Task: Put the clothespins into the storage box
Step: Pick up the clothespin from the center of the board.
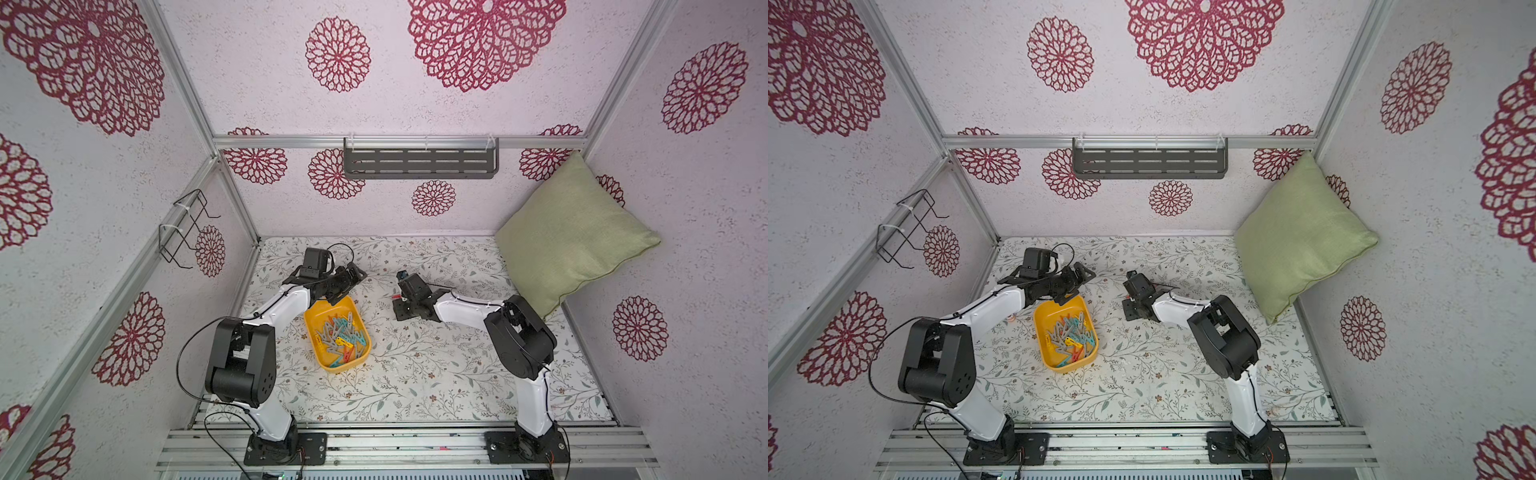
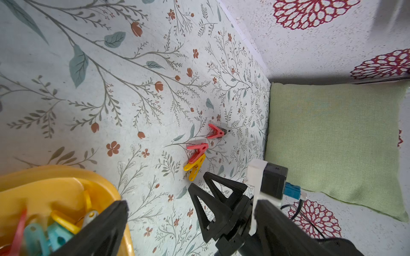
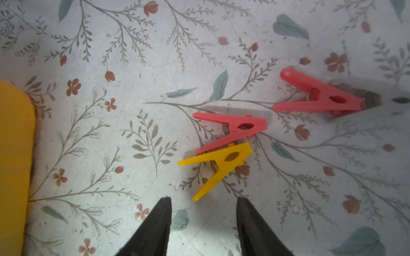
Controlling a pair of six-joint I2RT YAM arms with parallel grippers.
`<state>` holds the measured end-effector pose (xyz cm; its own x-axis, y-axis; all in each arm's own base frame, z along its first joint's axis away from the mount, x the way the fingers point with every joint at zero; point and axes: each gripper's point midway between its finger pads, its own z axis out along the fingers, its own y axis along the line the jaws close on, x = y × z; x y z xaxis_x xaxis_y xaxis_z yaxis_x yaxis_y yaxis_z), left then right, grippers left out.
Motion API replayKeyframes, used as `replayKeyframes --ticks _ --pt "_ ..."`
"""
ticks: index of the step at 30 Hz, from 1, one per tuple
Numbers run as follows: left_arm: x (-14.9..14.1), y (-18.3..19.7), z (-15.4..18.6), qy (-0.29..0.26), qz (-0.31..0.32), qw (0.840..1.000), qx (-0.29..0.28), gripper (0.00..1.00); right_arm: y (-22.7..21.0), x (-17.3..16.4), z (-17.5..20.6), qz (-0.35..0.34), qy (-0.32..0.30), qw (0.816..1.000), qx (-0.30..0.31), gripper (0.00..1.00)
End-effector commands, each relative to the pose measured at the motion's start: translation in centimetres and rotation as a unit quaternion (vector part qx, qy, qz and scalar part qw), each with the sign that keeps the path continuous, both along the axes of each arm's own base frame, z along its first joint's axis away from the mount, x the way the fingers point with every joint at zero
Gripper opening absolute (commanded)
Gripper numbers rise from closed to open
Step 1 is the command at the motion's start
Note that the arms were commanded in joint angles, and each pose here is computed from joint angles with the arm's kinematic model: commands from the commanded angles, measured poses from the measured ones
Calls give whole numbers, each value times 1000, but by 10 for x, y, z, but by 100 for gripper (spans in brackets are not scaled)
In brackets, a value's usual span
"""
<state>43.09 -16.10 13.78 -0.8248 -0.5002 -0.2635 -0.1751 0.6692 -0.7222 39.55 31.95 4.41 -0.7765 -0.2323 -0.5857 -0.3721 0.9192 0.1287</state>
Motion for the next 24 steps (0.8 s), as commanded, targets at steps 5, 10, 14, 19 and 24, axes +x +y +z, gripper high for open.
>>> replayKeyframes --ticks 5,10,14,19,24 --pt "0 -2 11 -20 -2 1000 0 97 1 17 -2 -25 -13 1000 -1 48" --pt "-1 -2 10 -19 -2 1000 0 98 0 22 -6 -29 -11 1000 -2 41" --pt "-1 -2 10 -19 -2 1000 0 97 -6 22 -6 -37 -13 999 -9 33" --pt "-3 -5 14 -24 -3 1000 -3 97 -16 17 -2 -48 -18 999 -15 20" --pt "-11 -7 22 -32 -4 999 -4 97 -20 12 14 -49 -27 998 -6 7"
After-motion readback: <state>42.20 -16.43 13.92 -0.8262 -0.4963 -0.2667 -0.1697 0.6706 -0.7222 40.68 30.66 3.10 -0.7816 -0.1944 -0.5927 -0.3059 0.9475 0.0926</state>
